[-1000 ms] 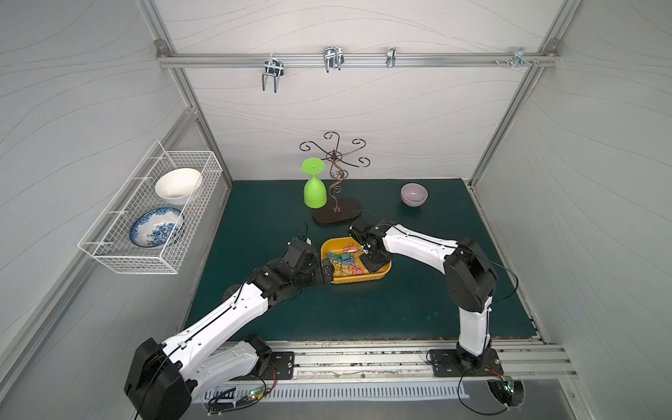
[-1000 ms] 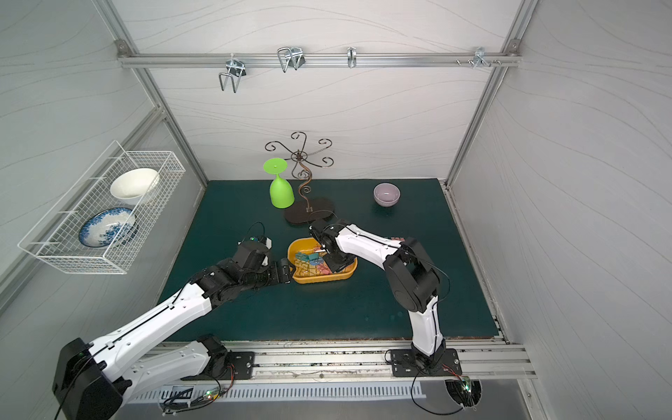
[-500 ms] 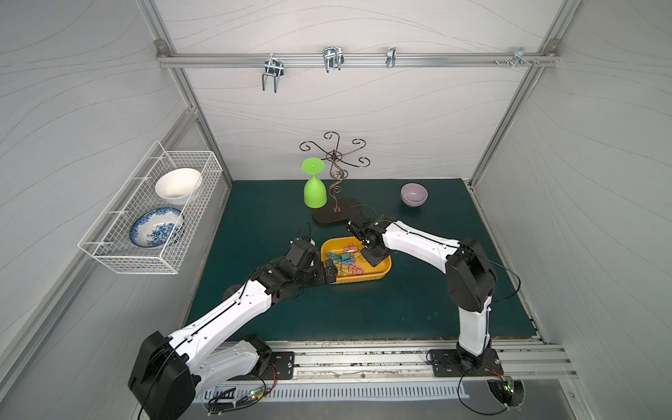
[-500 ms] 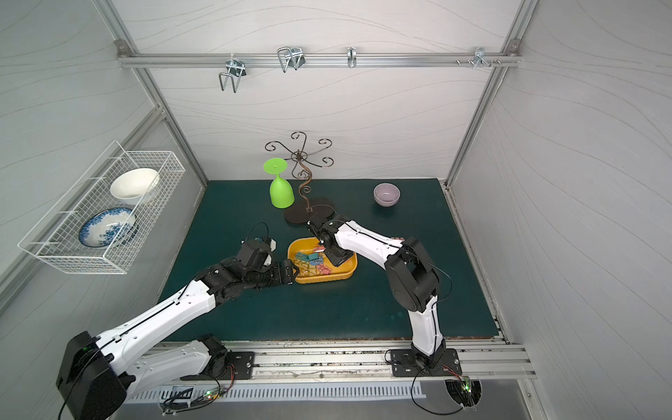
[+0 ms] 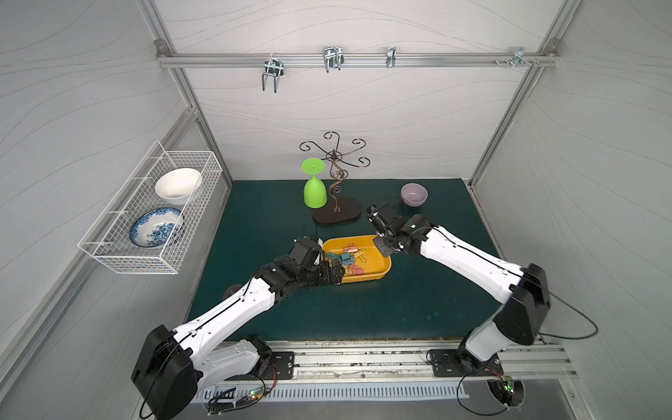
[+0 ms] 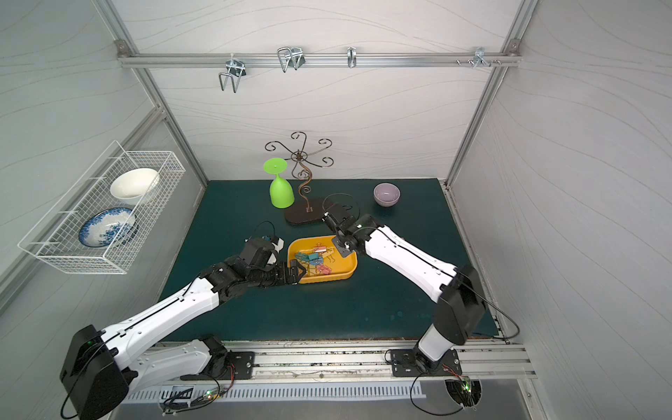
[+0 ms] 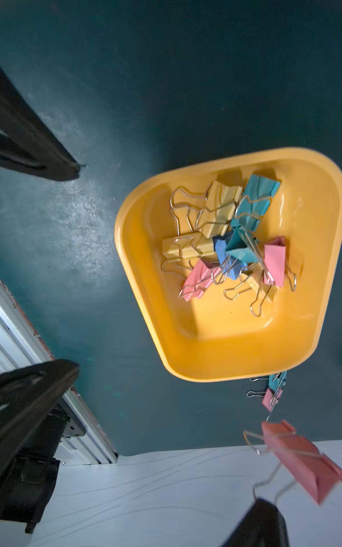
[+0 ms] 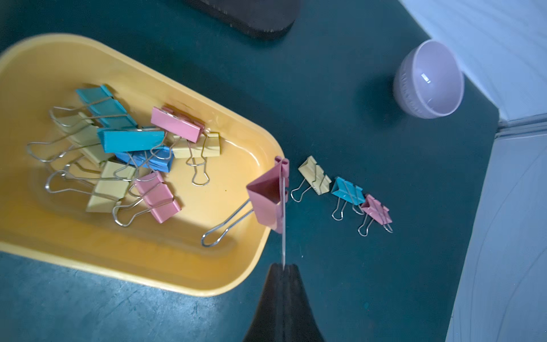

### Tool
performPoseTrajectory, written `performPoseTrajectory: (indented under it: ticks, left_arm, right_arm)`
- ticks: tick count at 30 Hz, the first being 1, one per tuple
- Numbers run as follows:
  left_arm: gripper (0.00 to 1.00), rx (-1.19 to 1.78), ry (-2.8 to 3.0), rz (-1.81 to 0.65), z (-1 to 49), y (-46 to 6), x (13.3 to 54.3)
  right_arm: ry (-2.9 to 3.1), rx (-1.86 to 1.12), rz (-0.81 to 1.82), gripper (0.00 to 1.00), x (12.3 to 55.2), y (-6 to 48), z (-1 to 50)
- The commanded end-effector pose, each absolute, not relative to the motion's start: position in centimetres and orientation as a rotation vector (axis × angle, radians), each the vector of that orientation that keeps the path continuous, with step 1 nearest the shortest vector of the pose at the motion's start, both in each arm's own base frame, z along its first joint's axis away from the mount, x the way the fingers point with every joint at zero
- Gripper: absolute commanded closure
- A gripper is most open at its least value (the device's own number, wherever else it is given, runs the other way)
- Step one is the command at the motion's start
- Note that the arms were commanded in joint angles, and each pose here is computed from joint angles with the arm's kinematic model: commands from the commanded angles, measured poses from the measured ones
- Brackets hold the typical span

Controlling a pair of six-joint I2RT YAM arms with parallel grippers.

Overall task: Take out the binder clips from the storage box
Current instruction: Pick up the binder clip from the storage box, then place the binder clip at the center of the board.

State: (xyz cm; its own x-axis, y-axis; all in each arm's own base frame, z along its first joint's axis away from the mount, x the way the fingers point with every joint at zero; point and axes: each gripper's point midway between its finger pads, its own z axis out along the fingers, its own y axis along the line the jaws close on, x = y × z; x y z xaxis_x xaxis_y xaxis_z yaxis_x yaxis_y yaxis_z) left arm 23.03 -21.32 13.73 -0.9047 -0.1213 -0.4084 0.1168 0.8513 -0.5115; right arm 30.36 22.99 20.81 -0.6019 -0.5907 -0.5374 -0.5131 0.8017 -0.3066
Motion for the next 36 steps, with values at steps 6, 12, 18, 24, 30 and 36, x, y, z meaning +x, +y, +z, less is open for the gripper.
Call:
performPoseTrajectory:
  ticks: [6, 12, 18, 24, 30, 36]
  left_arm:
    - [0.01, 0.174, 2.544, -0.747, 16.1, -25.6, 24.1]
    - [0.01, 0.129, 2.575, -0.7, 14.8, -24.9, 24.0]
    - [0.01, 0.082, 2.524, -0.617, 14.9, -22.8, 24.0]
    - [0.01, 0.075, 2.505, -0.585, 15.3, -21.8, 24.0]
    - [0.01, 0.061, 2.511, -0.574, 15.0, -21.2, 23.9]
    - [0.01, 0.052, 2.513, -0.573, 14.9, -20.9, 24.0]
  right_arm:
    - [2.181, -1.097, -0.315, 1.0, 30.1, 17.7, 18.1]
    - [2.172, -1.325, -0.351, 1.0, 28.0, 16.3, 12.7]
    - [2.185, -1.355, -0.353, 1.0, 28.8, 16.5, 10.2]
    - [2.199, -1.411, -0.34, 1.0, 30.3, 17.4, 7.5]
    - [2.227, -1.418, -0.428, 1.0, 31.6, 16.3, 6.6]
    - [2.236, -1.432, -0.462, 1.0, 31.2, 15.8, 7.2]
